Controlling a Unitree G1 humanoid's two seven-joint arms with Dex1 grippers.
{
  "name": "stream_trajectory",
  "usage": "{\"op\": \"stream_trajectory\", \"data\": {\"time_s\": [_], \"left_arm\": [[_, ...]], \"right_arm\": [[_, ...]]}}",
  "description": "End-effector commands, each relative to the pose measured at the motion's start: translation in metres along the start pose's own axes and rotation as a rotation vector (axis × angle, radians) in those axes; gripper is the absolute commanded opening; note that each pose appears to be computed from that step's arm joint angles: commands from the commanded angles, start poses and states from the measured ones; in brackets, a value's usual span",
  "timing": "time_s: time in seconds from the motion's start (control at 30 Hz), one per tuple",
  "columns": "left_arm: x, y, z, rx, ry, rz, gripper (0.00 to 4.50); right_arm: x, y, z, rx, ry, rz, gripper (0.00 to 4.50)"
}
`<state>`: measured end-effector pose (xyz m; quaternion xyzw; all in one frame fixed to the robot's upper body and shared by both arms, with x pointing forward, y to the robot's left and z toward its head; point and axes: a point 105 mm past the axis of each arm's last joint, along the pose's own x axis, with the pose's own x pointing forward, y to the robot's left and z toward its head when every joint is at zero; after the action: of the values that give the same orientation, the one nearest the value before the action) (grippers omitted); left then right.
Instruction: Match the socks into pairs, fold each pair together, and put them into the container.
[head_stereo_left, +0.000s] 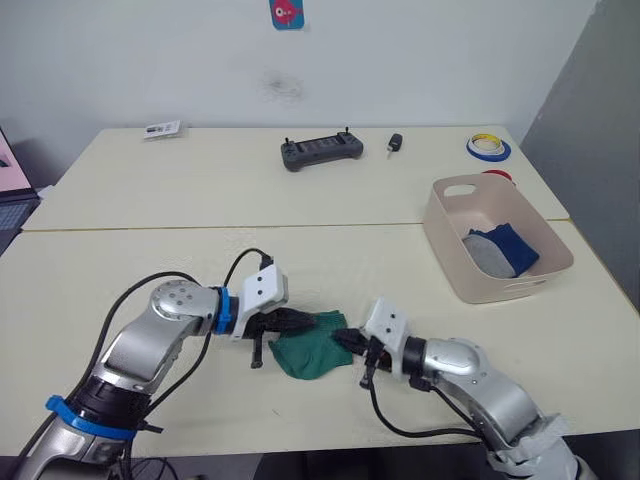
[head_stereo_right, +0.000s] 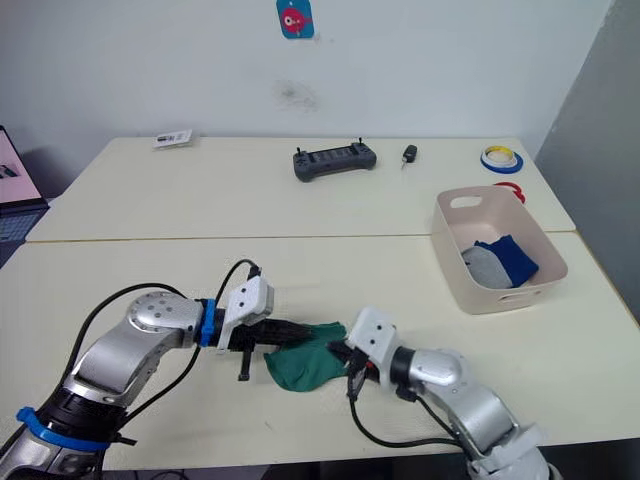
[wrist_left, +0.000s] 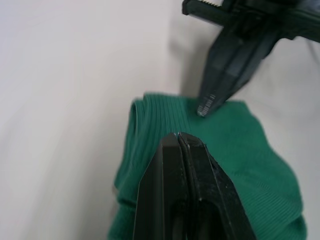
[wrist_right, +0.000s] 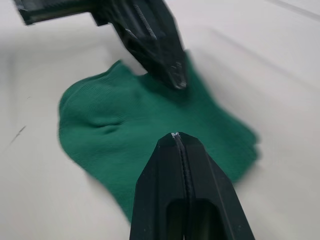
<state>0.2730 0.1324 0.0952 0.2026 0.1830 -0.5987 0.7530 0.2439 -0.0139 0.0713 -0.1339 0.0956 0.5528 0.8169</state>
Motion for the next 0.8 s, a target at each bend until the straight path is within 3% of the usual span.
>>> {"op": "stream_trajectory", "data": {"time_s": [0.03, 0.23, 0.37, 0.4, 0.57, 0.8], "left_arm": [[0.002, 0.001, -0.018, -0.016, 0.035, 0.023, 0.00], [-0.003, 0.003, -0.036, -0.100, 0.042, 0.073, 0.00], [-0.002, 0.000, -0.028, -0.111, -0.034, 0.072, 0.00], [-0.002, -0.002, -0.022, -0.101, -0.069, 0.061, 0.00], [-0.022, -0.006, 0.001, -0.120, -0.164, 0.032, 0.00], [-0.025, -0.004, -0.006, -0.113, -0.099, 0.022, 0.00]], "right_arm": [[0.005, 0.008, -0.004, -0.027, 0.023, 0.048, 0.01], [-0.020, 0.004, -0.028, -0.011, 0.118, 0.015, 0.01], [-0.030, 0.005, -0.013, 0.022, 0.053, 0.000, 0.01], [-0.032, 0.003, -0.005, 0.024, 0.020, -0.015, 0.18], [-0.049, -0.006, 0.022, 0.089, -0.077, -0.087, 1.61], [-0.052, -0.017, 0.023, 0.193, -0.076, -0.136, 4.20]]}}
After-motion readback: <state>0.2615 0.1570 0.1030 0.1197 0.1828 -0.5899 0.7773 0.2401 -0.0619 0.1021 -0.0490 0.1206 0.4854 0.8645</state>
